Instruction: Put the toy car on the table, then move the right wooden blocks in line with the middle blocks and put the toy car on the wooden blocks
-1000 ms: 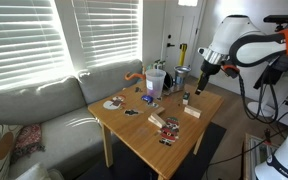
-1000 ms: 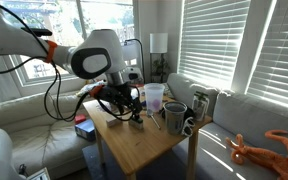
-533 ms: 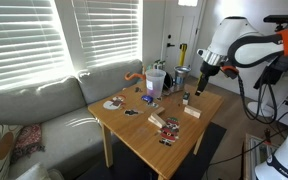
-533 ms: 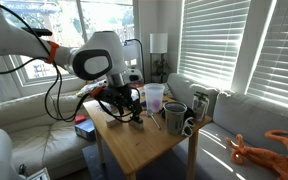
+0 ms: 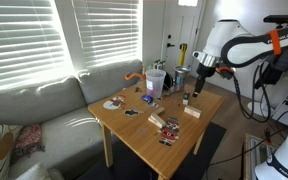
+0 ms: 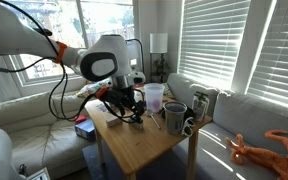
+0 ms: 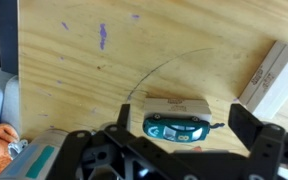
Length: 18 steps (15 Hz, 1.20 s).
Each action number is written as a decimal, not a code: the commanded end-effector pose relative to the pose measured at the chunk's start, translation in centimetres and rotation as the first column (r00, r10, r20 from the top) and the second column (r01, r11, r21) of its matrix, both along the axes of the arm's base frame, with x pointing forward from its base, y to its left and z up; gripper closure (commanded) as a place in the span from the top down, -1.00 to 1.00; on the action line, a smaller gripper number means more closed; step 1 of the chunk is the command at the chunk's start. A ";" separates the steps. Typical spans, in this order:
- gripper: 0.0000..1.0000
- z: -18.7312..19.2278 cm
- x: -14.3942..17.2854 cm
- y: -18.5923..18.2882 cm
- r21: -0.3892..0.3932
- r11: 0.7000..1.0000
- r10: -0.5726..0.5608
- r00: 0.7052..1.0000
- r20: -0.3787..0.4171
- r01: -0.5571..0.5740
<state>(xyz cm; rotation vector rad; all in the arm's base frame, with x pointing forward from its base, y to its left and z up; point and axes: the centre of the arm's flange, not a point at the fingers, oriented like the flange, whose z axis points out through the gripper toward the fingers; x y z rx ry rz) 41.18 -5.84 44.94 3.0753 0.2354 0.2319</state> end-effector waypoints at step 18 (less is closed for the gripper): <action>0.91 -2.1 5.0 0.0 0.086 0.996 -0.027 0.998 -0.050 0.031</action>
